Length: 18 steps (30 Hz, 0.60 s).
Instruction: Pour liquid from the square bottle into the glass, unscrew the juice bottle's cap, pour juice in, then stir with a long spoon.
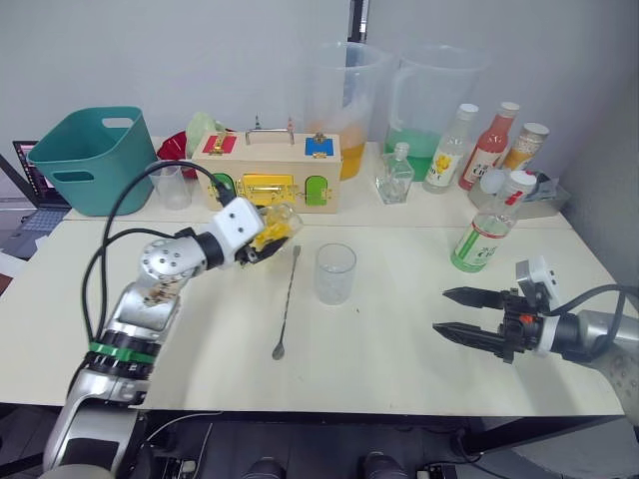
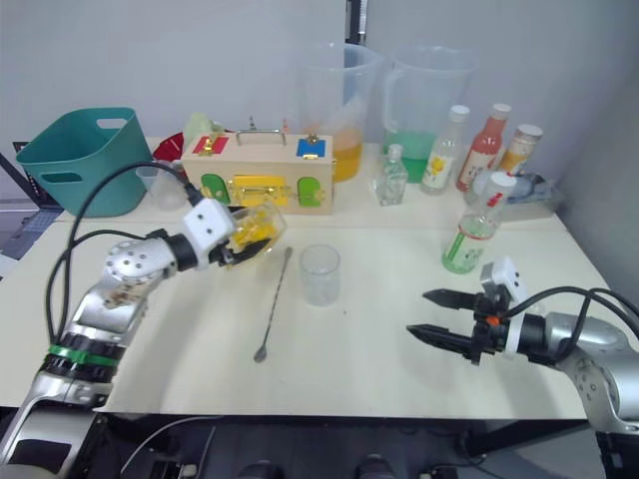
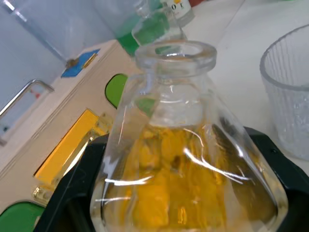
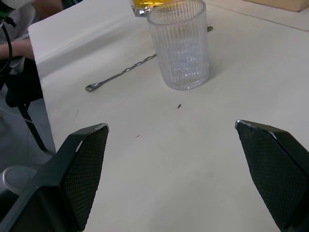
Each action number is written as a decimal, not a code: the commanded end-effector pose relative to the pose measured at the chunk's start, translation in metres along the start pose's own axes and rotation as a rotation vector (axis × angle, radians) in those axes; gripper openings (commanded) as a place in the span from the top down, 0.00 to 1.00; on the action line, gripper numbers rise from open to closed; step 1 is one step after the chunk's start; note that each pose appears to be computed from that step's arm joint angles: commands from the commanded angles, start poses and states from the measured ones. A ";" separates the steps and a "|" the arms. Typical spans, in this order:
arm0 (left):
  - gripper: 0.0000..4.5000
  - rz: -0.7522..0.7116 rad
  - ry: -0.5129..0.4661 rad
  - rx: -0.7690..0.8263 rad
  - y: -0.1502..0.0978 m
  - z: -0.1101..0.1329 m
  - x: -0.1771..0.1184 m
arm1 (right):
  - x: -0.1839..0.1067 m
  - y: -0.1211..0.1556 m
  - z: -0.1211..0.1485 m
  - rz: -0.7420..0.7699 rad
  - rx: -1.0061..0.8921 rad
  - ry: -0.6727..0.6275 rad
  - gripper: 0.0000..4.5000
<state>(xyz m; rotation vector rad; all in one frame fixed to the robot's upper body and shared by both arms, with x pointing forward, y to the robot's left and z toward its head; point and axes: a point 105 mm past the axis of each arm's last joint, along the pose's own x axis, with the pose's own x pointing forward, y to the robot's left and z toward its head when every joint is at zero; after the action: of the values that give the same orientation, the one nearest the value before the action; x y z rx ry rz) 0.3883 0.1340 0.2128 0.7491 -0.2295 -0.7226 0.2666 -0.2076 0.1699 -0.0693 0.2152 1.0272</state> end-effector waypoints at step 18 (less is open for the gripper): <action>0.37 0.177 -0.233 0.509 0.008 0.047 0.039 | -0.027 0.014 0.028 -0.186 -0.080 -0.052 0.01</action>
<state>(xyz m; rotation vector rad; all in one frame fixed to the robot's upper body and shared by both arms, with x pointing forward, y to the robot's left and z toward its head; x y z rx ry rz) 0.4067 0.0961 0.2024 1.1092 -0.5090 -0.6622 0.2477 -0.2181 0.1914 -0.0927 0.1623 0.8620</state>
